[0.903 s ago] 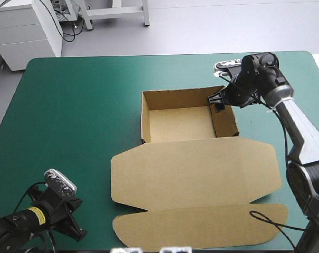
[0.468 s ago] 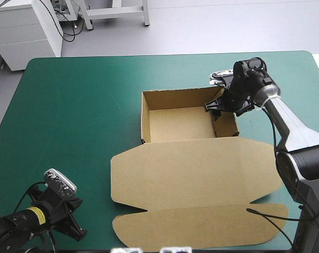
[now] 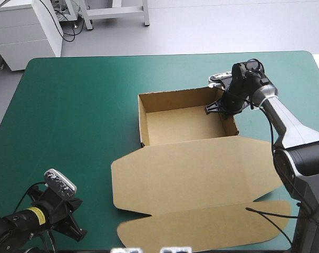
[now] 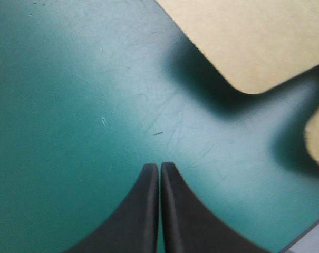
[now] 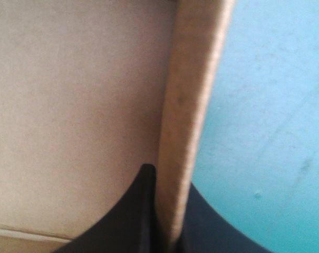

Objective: Fold the box

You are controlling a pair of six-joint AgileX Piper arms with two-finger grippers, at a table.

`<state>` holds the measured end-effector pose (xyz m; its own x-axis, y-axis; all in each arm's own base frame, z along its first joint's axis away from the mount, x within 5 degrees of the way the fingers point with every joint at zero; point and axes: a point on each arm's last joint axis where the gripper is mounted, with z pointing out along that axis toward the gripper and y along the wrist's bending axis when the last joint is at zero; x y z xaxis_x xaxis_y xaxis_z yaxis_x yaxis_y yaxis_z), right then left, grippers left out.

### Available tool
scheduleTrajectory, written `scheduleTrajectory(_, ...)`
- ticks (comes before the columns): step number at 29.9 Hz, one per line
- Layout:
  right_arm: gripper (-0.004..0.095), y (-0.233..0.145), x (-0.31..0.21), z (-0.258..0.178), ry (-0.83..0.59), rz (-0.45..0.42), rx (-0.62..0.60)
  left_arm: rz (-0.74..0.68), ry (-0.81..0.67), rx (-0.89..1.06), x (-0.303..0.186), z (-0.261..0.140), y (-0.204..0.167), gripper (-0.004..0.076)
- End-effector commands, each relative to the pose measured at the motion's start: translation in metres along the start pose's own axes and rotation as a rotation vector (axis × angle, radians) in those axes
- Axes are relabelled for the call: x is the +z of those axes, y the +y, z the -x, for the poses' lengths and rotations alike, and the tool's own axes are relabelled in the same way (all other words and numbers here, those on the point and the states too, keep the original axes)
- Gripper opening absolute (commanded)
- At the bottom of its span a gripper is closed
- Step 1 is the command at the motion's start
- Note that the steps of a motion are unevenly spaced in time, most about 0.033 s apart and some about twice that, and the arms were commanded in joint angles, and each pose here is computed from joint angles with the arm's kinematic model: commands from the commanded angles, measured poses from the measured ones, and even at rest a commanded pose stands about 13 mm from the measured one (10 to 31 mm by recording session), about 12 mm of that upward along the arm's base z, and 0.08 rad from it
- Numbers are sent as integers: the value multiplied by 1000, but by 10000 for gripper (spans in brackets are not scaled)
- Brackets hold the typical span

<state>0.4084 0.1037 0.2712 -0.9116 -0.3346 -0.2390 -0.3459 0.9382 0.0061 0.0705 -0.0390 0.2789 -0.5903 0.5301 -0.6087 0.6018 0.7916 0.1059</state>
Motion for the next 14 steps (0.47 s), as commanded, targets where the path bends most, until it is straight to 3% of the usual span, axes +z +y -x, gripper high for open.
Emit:
scheduleTrajectory(1, -19, -12, -39, 5, -121, -79, -33, 7, -64, -4, -5, 9, 1, -8)
scheduleTrajectory(7, -19, -71, -68, 4, -195, -199, 42, 7, -63, -4, -5, 9, 1, -8)
scheduleTrajectory(14, -19, -178, -84, -35, -217, -303, 292, 5, -33, -2, -5, 6, 1, -8)
